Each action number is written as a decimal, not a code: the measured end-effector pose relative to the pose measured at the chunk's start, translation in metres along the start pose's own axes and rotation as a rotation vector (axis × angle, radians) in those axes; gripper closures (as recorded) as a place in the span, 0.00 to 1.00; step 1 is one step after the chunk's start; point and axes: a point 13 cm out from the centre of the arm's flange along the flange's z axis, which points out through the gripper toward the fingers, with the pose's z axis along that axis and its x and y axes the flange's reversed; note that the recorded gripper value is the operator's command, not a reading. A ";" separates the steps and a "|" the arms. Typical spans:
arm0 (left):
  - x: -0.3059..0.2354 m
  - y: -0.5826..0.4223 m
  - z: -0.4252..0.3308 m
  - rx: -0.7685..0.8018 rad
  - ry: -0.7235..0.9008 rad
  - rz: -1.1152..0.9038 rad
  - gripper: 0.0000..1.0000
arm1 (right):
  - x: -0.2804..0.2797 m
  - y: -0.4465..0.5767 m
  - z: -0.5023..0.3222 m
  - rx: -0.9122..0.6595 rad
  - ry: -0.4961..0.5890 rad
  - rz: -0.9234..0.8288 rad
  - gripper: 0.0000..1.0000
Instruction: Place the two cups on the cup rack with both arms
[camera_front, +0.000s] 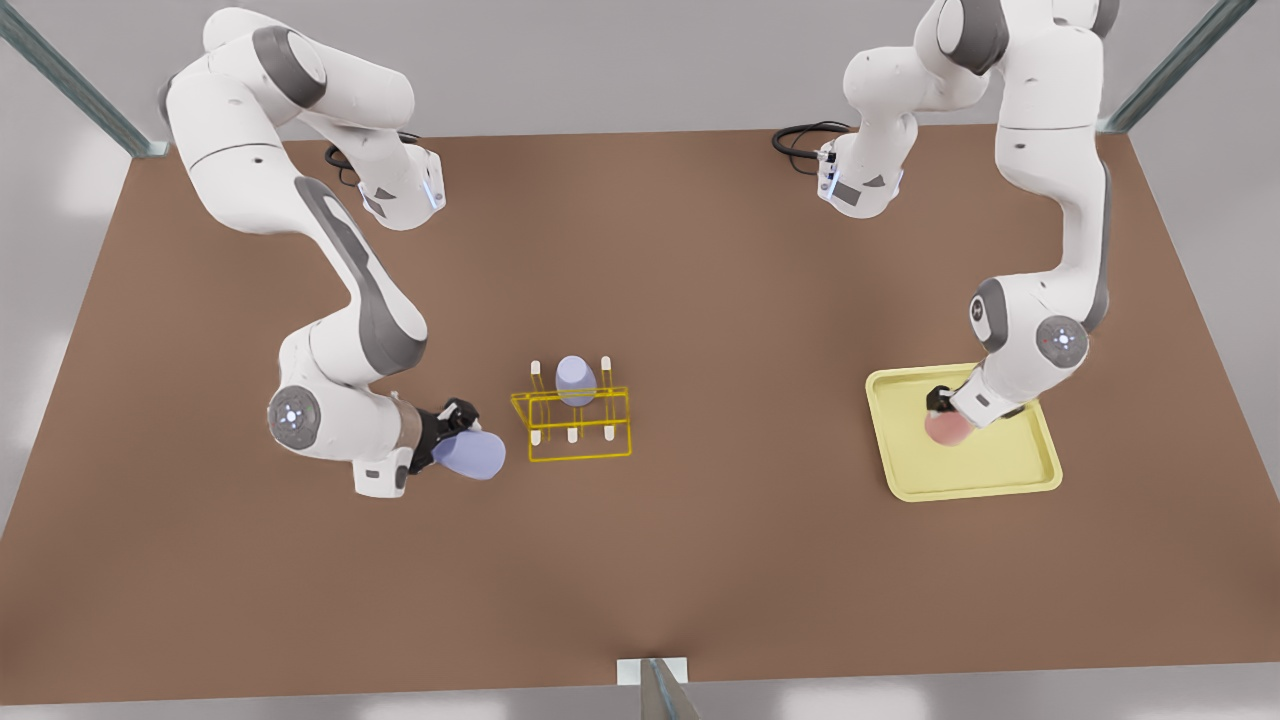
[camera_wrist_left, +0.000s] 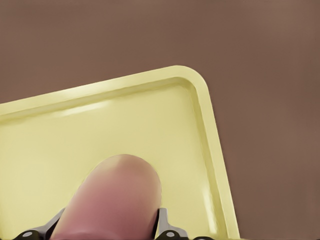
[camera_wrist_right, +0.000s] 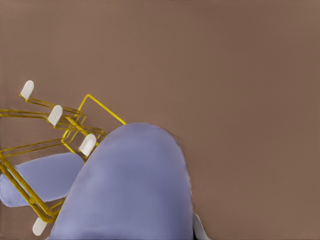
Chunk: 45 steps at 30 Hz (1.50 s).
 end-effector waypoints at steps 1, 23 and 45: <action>-0.010 -0.023 -0.006 0.004 -0.012 0.021 0.23 | -0.004 0.006 0.007 -0.008 0.004 -0.003 0.39; -0.100 -0.482 -0.127 0.191 0.077 -0.095 0.23 | -0.007 0.049 0.045 -0.035 0.078 0.019 0.00; -0.111 -0.585 -0.102 0.287 0.051 -0.518 0.00 | 0.163 -0.164 -0.262 0.388 0.048 0.535 0.00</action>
